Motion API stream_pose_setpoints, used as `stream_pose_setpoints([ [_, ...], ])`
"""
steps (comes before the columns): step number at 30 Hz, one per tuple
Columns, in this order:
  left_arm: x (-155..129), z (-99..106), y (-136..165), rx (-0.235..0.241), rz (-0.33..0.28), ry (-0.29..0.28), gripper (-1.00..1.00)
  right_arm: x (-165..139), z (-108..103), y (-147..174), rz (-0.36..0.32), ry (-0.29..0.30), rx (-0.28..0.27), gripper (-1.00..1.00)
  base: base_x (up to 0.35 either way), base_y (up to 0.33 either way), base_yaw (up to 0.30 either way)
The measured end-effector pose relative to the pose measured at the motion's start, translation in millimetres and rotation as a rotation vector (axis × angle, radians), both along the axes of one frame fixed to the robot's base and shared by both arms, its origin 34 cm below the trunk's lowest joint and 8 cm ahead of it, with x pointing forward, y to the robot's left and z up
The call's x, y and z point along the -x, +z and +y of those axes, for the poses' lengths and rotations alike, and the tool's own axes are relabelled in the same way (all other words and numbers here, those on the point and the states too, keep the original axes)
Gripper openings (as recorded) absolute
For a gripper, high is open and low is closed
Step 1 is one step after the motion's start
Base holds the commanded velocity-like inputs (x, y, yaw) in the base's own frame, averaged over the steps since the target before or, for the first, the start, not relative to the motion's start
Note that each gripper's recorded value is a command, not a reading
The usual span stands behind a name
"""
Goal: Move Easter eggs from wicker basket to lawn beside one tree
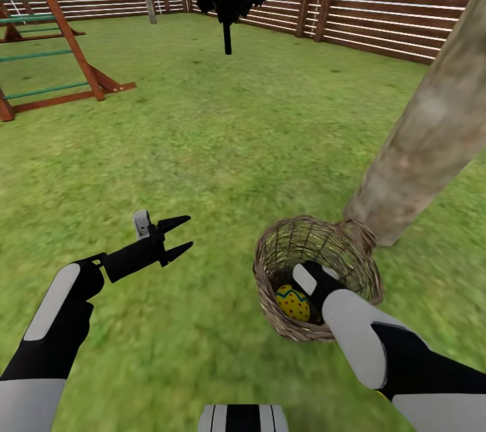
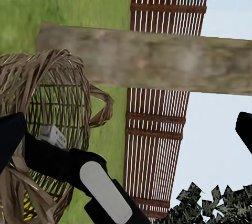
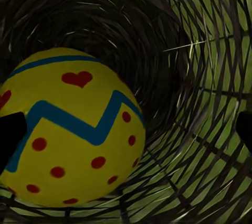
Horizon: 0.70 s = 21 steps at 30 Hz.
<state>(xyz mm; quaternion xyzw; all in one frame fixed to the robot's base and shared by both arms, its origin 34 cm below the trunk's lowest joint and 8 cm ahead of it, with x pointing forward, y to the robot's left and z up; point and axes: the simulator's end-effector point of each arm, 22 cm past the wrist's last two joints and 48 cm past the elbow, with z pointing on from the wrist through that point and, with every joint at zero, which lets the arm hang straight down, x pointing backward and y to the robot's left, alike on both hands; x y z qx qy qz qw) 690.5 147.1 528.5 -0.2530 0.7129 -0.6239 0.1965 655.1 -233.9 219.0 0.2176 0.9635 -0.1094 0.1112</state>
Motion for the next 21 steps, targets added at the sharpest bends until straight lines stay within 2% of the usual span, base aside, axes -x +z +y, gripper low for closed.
stream_pose_setpoints([
  [4,-0.2,0.0,-5.4,-0.001,0.008,0.000,1.00,5.8,13.6,-5.5,0.029,0.022,-0.021,1.00,0.000,0.000,0.000],
  [15,-0.9,0.0,-33.8,-0.001,0.053,0.000,1.00,16.3,17.5,-30.8,0.070,0.030,-0.036,1.00,0.000,0.000,0.000],
  [21,-0.7,0.0,-49.7,-0.001,0.079,0.000,1.00,12.4,39.9,-47.4,0.048,0.061,-0.138,1.00,0.000,0.000,0.000],
])
